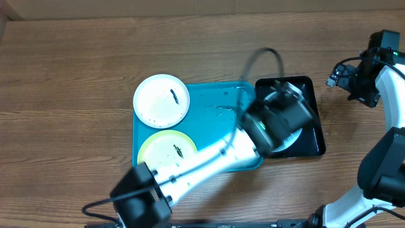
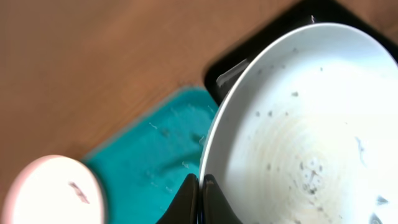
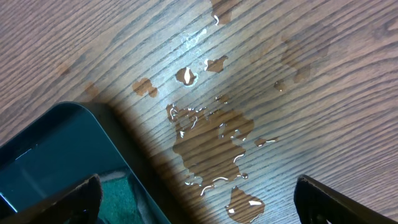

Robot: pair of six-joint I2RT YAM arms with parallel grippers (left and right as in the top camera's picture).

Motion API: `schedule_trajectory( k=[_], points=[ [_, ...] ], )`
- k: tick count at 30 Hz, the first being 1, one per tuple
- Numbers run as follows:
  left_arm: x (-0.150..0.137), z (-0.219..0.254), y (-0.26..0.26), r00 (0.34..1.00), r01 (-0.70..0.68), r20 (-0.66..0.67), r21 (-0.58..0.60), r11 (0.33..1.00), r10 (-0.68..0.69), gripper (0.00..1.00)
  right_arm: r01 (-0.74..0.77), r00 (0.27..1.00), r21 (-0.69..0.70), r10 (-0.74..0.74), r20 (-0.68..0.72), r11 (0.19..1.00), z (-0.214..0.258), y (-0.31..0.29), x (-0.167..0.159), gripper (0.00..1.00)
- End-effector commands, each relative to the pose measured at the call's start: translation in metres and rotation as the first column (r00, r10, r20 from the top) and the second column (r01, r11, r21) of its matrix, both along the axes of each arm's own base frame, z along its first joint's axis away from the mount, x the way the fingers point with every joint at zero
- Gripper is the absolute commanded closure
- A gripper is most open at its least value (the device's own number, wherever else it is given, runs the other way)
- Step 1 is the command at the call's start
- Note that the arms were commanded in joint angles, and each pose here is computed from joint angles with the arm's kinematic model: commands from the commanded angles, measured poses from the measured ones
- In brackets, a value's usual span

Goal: Clean dirty plates on tray and stack at the side
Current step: 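Swing the white plate with the left gripper to the table's left side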

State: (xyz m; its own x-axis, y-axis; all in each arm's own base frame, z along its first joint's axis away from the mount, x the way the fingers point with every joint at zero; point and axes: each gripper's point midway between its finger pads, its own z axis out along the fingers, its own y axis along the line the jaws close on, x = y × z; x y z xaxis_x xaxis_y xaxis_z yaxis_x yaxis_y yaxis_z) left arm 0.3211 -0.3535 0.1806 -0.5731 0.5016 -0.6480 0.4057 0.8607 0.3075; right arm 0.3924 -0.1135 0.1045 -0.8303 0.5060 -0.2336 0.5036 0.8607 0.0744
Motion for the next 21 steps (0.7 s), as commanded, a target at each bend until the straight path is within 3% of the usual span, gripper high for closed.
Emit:
schedule_trajectory(
  k=[1, 5, 9, 14, 21],
  points=[
    [0.013, -0.02, 0.003, 0.929, -0.029, -0.359, -0.303, 0.953, -0.086, 0.96, 0.008, 0.999, -0.013, -0.007, 0.049, 1.0, 0.016, -0.003, 0.006, 0.0],
    [0.034, -0.014, 0.036, 0.806, -0.144, -0.556, -0.519, 0.842, -0.205, 0.96, 0.007, 0.999, -0.013, -0.007, 0.049, 1.0, 0.016, -0.003, 0.006, 0.0],
    [0.07, 0.0, 0.101, 0.751, -0.31, -0.622, -0.63, 0.712, -0.224, 0.96, 0.008, 0.999, -0.013, -0.007, 0.049, 1.0, 0.016, -0.003, 0.006, 0.0],
    [0.11, -0.004, 0.226, 0.729, -0.551, -0.684, -0.604, 0.577, -0.02, 0.96, 0.007, 0.999, -0.013, -0.007, 0.049, 1.0, 0.016, -0.003, 0.006, 0.0],
    [0.105, -0.023, 0.393, 0.579, -0.807, -0.756, -0.474, 0.353, 0.307, 0.96, 0.007, 0.999, -0.013, -0.007, 0.049, 1.0, 0.016, -0.003, 0.006, 0.0]
  ],
)
